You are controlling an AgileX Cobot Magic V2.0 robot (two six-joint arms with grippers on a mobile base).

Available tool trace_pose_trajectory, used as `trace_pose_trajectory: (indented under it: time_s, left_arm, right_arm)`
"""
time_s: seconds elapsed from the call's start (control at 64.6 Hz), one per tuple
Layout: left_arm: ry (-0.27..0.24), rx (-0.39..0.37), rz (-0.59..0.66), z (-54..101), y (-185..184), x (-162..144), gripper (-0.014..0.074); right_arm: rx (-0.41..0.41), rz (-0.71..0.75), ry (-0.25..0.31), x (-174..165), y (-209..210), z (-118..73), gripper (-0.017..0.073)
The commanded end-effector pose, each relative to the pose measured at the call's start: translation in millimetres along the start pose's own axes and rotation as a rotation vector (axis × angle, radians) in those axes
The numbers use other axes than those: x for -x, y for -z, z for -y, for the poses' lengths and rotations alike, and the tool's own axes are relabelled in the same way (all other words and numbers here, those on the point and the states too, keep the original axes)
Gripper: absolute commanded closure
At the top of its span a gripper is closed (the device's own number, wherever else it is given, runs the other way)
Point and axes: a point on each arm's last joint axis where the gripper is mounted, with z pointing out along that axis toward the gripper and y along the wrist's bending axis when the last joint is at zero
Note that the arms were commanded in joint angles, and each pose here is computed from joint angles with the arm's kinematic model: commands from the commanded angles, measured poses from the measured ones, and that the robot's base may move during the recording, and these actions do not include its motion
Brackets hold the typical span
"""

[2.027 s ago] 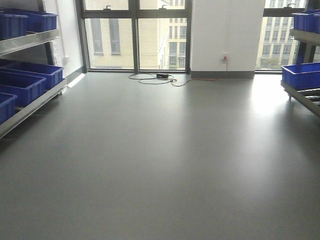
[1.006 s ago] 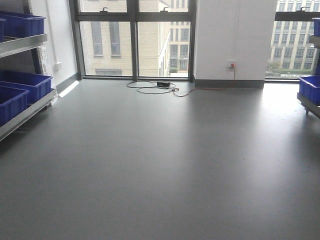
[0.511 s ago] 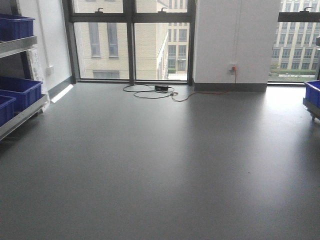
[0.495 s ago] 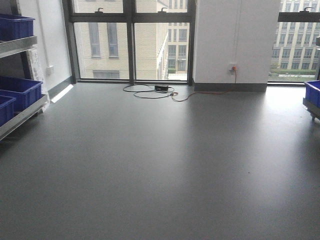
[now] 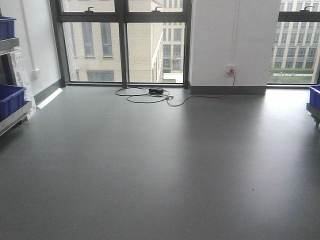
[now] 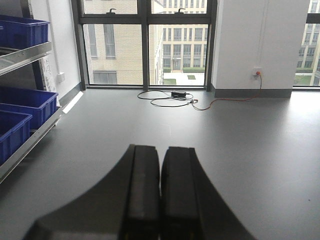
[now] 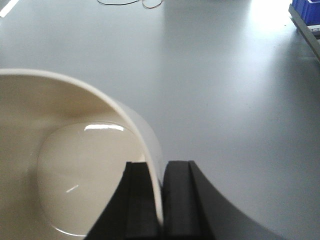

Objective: Move white bin to right shelf second layer
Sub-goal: 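Drive across the room and turn toward the blue crate rack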

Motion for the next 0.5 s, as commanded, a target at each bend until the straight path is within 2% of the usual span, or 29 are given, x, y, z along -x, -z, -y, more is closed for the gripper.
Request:
trace_pose_trajectory:
  time_s: [0.0,0.48]
  left_arm:
    - [0.011,-0.003,0.058,0.0,-0.2,-4.4,0.0509]
    - [0.011,-0.003,0.058,0.0,-0.2,-4.4,0.0509]
  right_arm:
    - [0.008,0.121,0.002,16.6,4.4,-1.5,0.0511]
    - [0.008,0.121,0.002,16.6,4.4,-1.5,0.0511]
